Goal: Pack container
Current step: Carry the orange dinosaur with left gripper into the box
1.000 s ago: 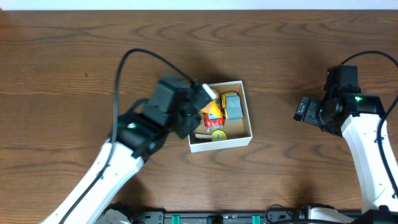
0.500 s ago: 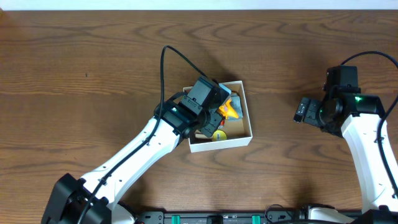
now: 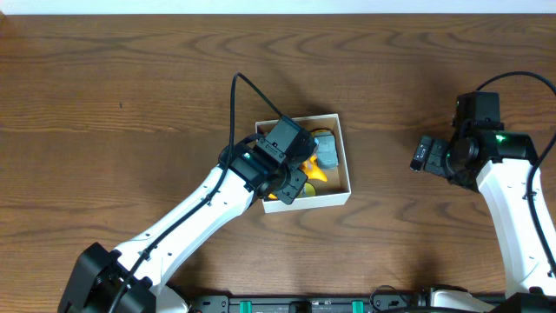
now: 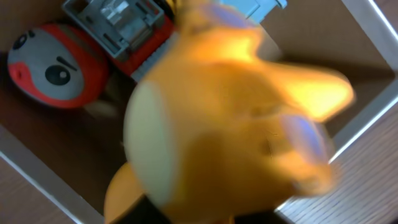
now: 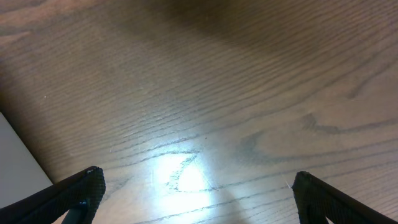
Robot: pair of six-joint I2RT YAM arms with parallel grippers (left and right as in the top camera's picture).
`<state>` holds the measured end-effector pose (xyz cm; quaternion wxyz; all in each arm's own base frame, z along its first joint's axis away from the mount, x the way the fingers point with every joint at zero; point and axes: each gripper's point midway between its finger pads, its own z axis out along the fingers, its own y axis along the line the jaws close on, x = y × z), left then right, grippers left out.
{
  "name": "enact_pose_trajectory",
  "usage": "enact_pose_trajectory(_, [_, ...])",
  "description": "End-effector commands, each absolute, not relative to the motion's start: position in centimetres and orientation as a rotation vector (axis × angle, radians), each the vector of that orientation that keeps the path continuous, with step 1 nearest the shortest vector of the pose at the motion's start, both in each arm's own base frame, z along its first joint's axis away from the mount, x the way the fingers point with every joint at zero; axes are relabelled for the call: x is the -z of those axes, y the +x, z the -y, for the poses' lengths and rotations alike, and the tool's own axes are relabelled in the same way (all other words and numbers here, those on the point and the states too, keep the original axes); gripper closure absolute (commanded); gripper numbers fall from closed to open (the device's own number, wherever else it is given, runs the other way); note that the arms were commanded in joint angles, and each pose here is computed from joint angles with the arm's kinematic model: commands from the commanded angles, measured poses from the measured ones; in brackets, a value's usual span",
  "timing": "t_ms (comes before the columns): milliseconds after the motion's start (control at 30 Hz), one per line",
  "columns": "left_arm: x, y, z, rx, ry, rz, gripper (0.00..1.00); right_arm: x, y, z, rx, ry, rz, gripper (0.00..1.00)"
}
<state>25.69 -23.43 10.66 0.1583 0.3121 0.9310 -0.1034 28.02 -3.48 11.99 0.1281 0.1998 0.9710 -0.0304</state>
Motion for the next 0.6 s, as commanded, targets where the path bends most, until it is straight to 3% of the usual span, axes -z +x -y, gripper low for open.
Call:
enact_pose_trajectory(0, [-10.9, 25.7, 23.4, 0.292, 0.887, -2.658, 0.55, -11.9, 27.9, 4.0, 0.112, 0.581, -2.827, 0.01])
enact_pose_trajectory(67, [-10.9, 25.7, 23.4, 0.286, 0.922, -2.645, 0.45, -11.9, 27.9, 4.0, 0.112, 0.581, -2.827, 0.01])
enact_pose_trajectory(133, [-10.9, 25.8, 23.4, 0.277, 0.971, -2.623, 0.43, -11.9, 27.9, 4.0, 0.112, 0.581, -2.827, 0.01])
enact_pose_trajectory(367, [-12.5, 26.5, 24.0, 0.279, 1.05, -2.519, 0.43, -11.9, 27.9, 4.0, 0.112, 0.581, -2.827, 0.01])
enact_pose_trajectory(567, [-17.1, 27.4, 24.6, 0.319, 1.003, -2.394, 0.44, -11.9, 27.9, 4.0, 0.112, 0.581, -2.826, 0.01])
